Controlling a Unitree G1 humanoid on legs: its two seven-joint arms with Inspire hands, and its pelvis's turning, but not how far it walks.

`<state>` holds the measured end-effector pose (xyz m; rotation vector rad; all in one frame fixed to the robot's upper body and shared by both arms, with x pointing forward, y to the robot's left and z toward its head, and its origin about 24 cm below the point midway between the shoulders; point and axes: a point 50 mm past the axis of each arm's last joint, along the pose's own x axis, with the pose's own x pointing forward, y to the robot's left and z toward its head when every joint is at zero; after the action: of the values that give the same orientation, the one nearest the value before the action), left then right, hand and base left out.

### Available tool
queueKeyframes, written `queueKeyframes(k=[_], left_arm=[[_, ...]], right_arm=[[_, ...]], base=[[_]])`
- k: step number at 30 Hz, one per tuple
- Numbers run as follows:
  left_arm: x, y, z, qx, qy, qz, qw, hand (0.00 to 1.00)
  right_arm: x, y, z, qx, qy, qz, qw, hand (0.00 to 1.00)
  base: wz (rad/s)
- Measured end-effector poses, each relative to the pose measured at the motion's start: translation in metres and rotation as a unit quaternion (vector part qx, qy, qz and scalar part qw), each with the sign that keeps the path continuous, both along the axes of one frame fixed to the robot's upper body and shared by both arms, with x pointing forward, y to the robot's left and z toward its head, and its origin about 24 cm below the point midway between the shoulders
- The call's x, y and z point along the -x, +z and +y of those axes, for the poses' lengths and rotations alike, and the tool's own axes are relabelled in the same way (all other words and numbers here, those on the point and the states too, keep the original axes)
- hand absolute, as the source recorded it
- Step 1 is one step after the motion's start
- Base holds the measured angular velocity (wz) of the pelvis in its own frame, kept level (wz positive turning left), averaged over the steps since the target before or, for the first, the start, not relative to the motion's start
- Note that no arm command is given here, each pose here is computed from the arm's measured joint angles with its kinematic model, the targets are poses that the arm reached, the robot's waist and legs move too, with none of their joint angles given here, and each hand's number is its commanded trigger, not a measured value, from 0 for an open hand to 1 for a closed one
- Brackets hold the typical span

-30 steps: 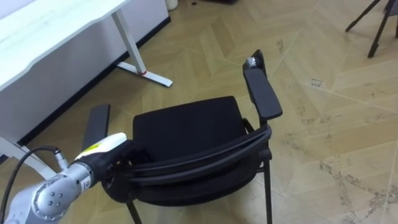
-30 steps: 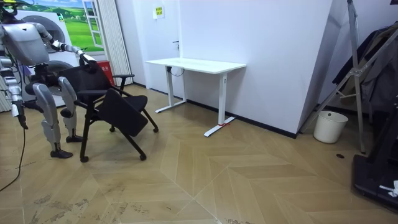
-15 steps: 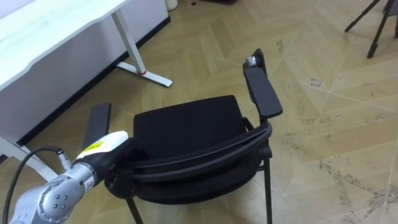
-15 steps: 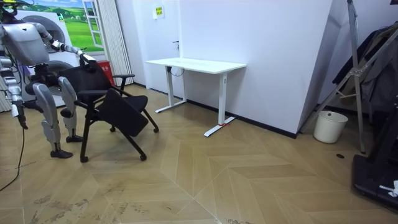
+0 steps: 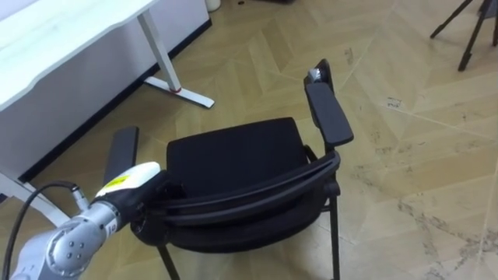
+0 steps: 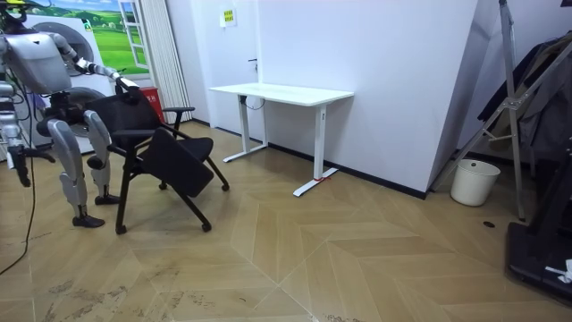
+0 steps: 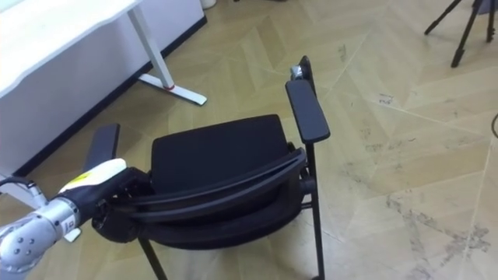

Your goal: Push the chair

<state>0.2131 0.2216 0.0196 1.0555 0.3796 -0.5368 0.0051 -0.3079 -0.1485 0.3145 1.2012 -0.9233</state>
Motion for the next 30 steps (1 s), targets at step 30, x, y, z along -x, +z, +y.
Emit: queueKeyframes(k=[30], left_arm=[[-0.003, 0.026, 0.034, -0.048, 0.030, -0.086, 0.995, 1.00]], right_arm=[[-0.104, 0.335, -0.112, 0.689, -0.250, -0.385, 0.561, 0.00]], base=[[-0.09]])
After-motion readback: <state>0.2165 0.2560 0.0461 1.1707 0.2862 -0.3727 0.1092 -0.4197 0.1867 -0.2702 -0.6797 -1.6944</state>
